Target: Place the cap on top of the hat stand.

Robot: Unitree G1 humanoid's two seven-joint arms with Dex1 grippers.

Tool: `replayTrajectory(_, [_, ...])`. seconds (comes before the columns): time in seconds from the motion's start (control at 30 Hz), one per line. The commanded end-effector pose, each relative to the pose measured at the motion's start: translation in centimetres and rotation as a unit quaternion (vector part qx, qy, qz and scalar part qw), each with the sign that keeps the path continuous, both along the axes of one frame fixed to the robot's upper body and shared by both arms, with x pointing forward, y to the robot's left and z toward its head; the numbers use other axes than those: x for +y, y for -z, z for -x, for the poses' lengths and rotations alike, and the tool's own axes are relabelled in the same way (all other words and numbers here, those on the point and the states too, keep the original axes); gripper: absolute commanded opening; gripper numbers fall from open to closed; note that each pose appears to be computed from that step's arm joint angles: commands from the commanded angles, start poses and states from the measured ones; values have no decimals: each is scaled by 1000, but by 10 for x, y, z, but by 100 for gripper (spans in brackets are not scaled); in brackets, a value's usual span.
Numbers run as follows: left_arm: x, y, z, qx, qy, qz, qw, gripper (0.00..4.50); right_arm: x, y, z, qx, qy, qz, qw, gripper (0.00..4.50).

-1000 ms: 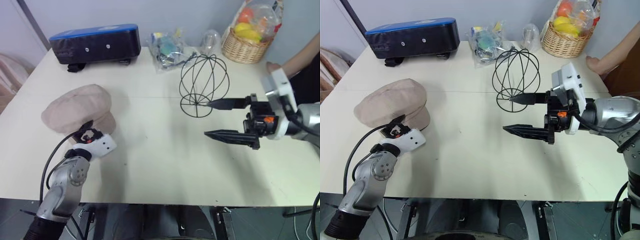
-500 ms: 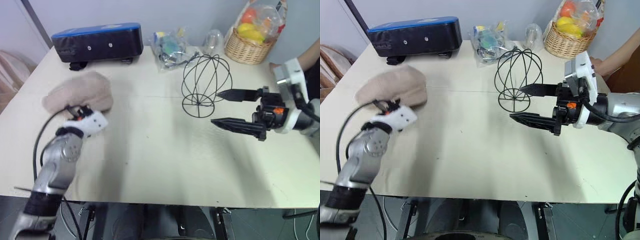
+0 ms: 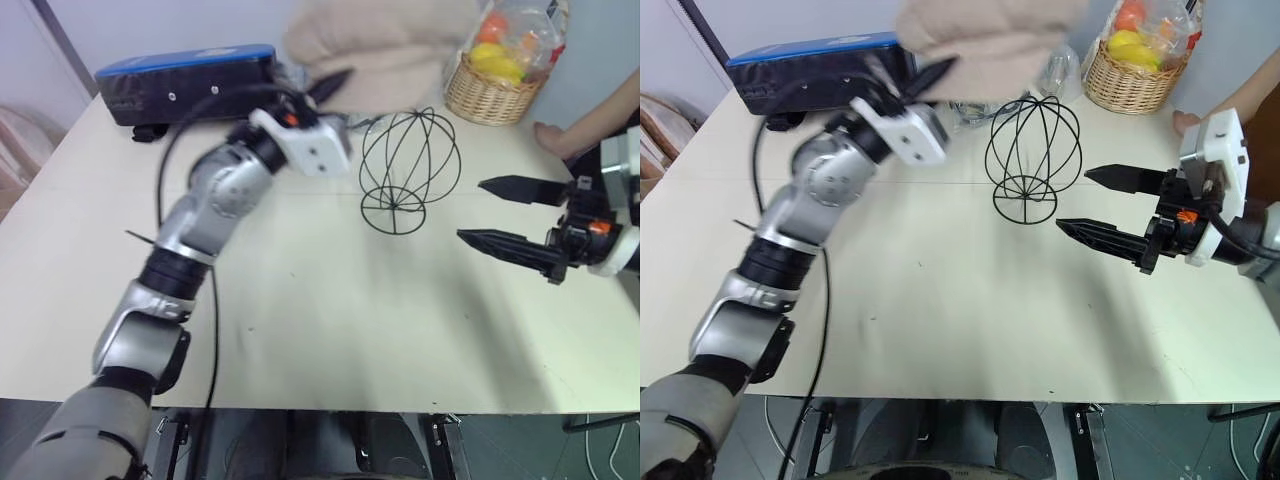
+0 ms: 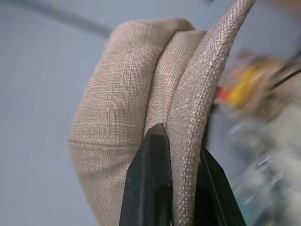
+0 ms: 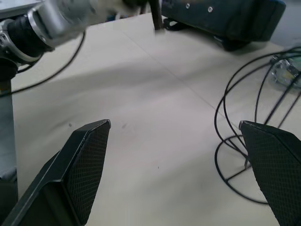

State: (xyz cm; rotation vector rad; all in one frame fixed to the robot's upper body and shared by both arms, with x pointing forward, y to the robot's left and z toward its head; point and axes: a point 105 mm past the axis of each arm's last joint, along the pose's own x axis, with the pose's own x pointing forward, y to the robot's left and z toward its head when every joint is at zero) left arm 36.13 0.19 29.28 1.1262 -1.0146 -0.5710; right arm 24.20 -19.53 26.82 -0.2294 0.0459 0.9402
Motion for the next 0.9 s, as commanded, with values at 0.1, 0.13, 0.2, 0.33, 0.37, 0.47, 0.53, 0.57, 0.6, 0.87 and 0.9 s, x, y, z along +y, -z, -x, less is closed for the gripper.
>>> replayTrajectory(0.1, [-30,40,-5,-4,16,-93,996,1,5,-7,12,-25,5,-11,1000,450])
replayTrajectory(0.13, [-34,49,-4,1,22,-103,994,1,6,-6,14,-24,7,-12,1000,450])
replayTrajectory(0.2, [-38,63,-3,7,27,-118,993,1,8,-2,13,-25,17,-9,1000,450])
replayTrajectory(0.33, [-37,81,-4,17,30,-138,990,98,10,10,5,-31,53,19,998,450])
replayTrajectory(0.37, [-36,82,-4,19,30,-138,990,149,10,12,3,-34,62,28,997,450])
replayTrajectory(0.47, [-30,78,-4,18,28,-127,991,303,8,24,-8,-47,100,71,991,450])
replayTrajectory(0.53, [-21,74,-1,17,29,-117,993,407,7,32,-15,-59,129,96,985,450])
replayTrajectory(0.57, [-11,73,4,26,38,-113,993,445,8,39,-18,-75,143,127,979,450])
replayTrajectory(0.6, [-3,73,10,36,47,-108,992,445,9,45,-20,-90,152,151,973,450])
replayTrajectory(0.87, [68,76,50,224,88,-71,968,445,36,57,-24,-262,156,259,916,450])
replayTrajectory(0.9, [81,75,49,290,83,-42,953,445,40,54,-24,-289,156,264,907,450])
